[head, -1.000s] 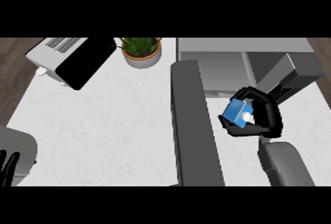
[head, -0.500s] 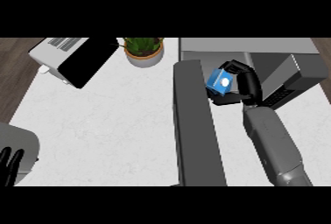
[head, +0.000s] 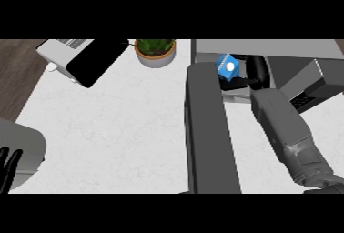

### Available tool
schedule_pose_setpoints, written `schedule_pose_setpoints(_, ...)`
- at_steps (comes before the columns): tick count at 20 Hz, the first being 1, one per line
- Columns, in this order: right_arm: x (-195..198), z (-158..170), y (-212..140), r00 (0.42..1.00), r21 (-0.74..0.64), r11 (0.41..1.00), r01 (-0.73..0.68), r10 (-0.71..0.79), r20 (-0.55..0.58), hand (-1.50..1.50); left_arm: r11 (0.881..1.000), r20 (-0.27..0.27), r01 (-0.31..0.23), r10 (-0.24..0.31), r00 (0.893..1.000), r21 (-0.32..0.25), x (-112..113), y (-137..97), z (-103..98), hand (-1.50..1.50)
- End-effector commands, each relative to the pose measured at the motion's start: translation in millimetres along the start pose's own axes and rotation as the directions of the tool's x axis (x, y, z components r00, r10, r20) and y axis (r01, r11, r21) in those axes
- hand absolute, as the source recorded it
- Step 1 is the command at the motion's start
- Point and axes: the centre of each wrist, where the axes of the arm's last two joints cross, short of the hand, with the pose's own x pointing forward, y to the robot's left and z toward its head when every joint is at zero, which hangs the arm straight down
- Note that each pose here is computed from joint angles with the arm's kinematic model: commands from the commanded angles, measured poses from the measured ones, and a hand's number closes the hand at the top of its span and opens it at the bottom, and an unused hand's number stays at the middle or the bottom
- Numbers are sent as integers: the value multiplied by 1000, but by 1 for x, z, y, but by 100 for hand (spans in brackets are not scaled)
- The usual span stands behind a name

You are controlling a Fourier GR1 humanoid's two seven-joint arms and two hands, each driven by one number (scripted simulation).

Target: Pick up the milk, place it into the microwave and close the microwave

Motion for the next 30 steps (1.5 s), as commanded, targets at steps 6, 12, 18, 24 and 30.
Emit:
schedule_pose_setpoints(6,8,-19,-17,985,-50,984,-173,173,11,150,998,2,-34,34,999,-54,-4,-1,-6,-150)
schedule_pose_setpoints(12,13,-26,-20,983,-144,972,-184,182,-29,150,998,30,-9,11,999,-64,-7,-9,-21,-150)
schedule_pose_setpoints(18,24,-37,-21,957,-334,897,-289,275,-90,150,995,20,13,-12,1000,-98,-5,-7,-25,-150)
schedule_pose_setpoints(24,29,-43,-32,857,-337,796,-503,509,-78,-150,989,47,66,-60,997,-133,-2,-9,-39,-150)
schedule_pose_setpoints(30,25,-39,-20,834,-352,765,-540,542,-102,-150,987,15,74,-73,997,-139,-8,-17,-42,-150)
